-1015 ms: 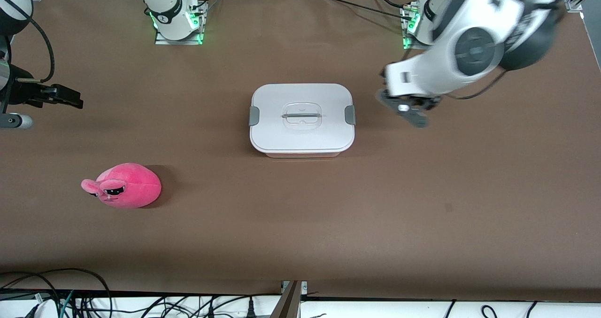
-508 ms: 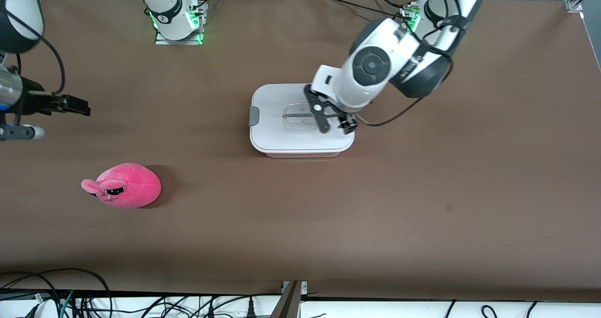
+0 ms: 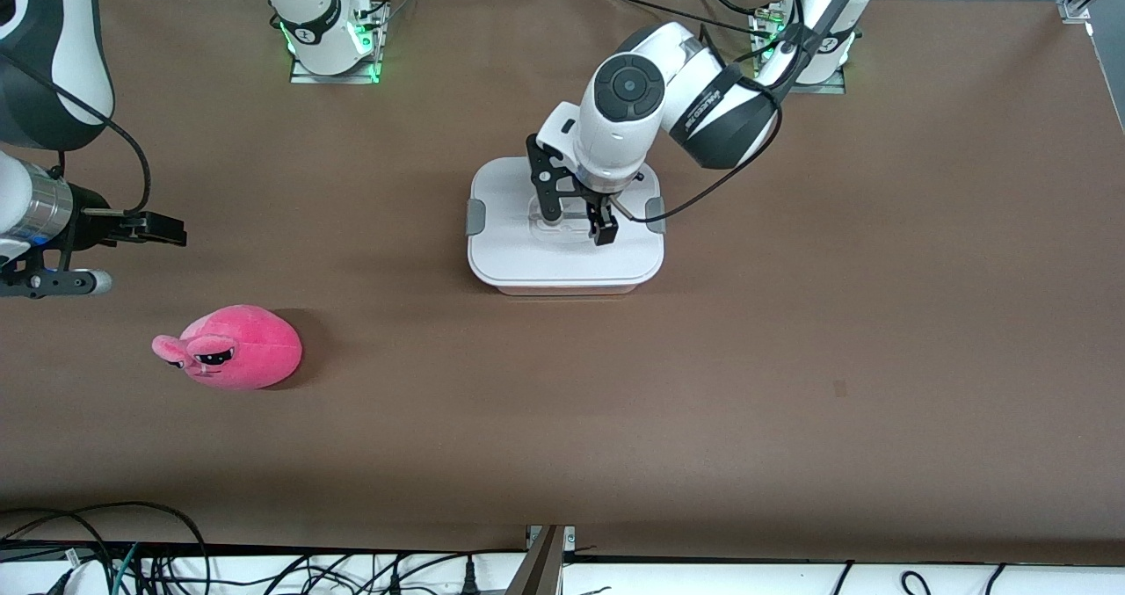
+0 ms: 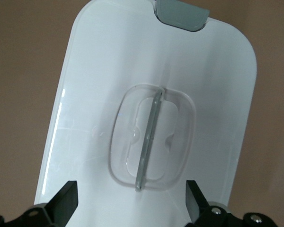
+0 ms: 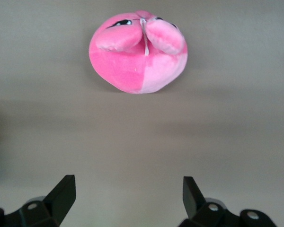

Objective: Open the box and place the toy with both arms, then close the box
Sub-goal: 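Lower the left gripper and grasp the lid handle, then lift the lid off with the left gripper while the right gripper reaches the toy, then grasp the pink plush toy with the right gripper and carry it over the box, then release the toy into the pink box and raise the right gripper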

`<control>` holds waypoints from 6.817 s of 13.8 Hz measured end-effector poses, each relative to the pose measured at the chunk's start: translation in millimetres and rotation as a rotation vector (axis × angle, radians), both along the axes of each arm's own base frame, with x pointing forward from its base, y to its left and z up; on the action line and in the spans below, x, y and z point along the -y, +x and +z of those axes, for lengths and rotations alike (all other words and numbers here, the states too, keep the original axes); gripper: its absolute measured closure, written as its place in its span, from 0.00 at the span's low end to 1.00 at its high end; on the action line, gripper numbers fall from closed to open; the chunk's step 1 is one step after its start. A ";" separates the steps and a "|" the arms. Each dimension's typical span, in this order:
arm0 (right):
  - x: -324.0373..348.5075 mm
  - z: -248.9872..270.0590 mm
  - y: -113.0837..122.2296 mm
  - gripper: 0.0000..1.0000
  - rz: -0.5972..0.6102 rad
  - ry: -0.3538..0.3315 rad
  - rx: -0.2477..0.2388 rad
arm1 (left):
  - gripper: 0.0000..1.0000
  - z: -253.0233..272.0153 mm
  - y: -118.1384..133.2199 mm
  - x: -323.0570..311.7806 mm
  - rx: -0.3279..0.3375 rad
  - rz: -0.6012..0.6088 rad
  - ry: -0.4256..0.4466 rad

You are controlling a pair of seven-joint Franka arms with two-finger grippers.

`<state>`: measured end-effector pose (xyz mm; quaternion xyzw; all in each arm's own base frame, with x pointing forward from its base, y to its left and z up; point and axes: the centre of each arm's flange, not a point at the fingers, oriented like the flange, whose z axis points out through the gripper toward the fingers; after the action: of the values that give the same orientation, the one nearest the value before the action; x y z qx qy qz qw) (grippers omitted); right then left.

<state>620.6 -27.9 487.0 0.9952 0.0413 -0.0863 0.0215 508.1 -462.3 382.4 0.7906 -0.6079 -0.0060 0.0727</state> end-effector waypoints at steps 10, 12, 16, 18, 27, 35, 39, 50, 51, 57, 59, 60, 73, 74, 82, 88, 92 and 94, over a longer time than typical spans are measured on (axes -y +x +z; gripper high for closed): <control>4.5 -49.2 26.2 0.00 0.292 0.039 0.015 | 0.92 -34.7 -5.3 17.2 -0.013 -0.036 -0.007; 5.2 -51.8 28.8 0.00 0.336 0.025 0.020 | 0.93 -33.6 -6.8 17.9 -0.014 -0.045 -0.006; 4.2 -57.5 36.1 0.00 0.348 0.012 0.052 | 0.93 -21.7 -16.8 22.4 -0.026 -0.081 -0.001; 4.8 -70.6 40.3 0.00 0.335 0.014 0.053 | 0.93 -4.3 -28.2 24.8 -0.049 -0.121 0.016; 26.0 -135.7 54.0 0.00 0.042 -0.022 0.073 | 0.93 57.0 44.0 -151.7 -0.219 -0.044 0.135; 21.2 -173.3 63.5 0.13 0.000 0.018 0.176 | 0.93 -13.4 127.3 -446.0 -0.309 -0.185 -0.060; 17.6 -174.8 64.8 0.57 0.004 0.018 0.201 | 0.93 -69.1 142.4 -464.0 -0.280 -0.334 -0.012; -16.6 -129.8 60.6 0.93 0.015 0.069 0.152 | 0.93 -93.9 149.6 -474.6 -0.262 -0.347 0.028; -30.7 -112.0 57.3 0.93 0.016 0.080 0.141 | 0.93 -92.6 150.4 -472.6 -0.257 -0.345 0.028; -143.9 -20.2 10.0 0.93 0.197 0.122 -0.035 | 0.93 -76.0 150.9 -472.1 -0.253 -0.320 0.040; -187.4 1.6 -3.2 0.93 0.283 0.133 -0.051 | 0.93 -70.2 148.5 -471.5 -0.265 -0.301 0.047; -207.2 6.9 -9.2 0.93 0.325 0.141 -0.052 | 0.93 -69.2 148.4 -471.2 -0.265 -0.298 0.048; -411.9 -15.5 -101.7 0.93 0.821 -0.044 -0.047 | 0.93 -68.7 148.6 -467.1 -0.264 -0.292 0.052; -414.8 -20.3 -102.3 0.93 0.836 -0.049 -0.052 | 0.93 -68.7 148.6 -467.0 -0.264 -0.292 0.052; -489.1 -44.3 -145.2 0.88 0.877 -0.088 0.013 | 0.93 -67.8 148.9 -467.2 -0.263 -0.292 0.052; -534.4 9.5 -172.8 0.28 0.782 -0.073 0.103 | 0.93 -67.3 149.0 -467.2 -0.262 -0.291 0.053; -517.6 66.2 -163.4 0.00 0.731 -0.067 0.129 | 0.93 -66.8 149.0 -466.9 -0.261 -0.290 0.053; -494.0 65.7 -138.9 0.00 0.673 -0.080 0.128 | 0.93 -63.6 149.8 -460.3 -0.255 -0.288 0.055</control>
<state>481.6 466.1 552.7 0.9276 0.3624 -0.0132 0.0901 657.9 -2.0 318.7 0.6899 -0.7003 -0.1332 0.1260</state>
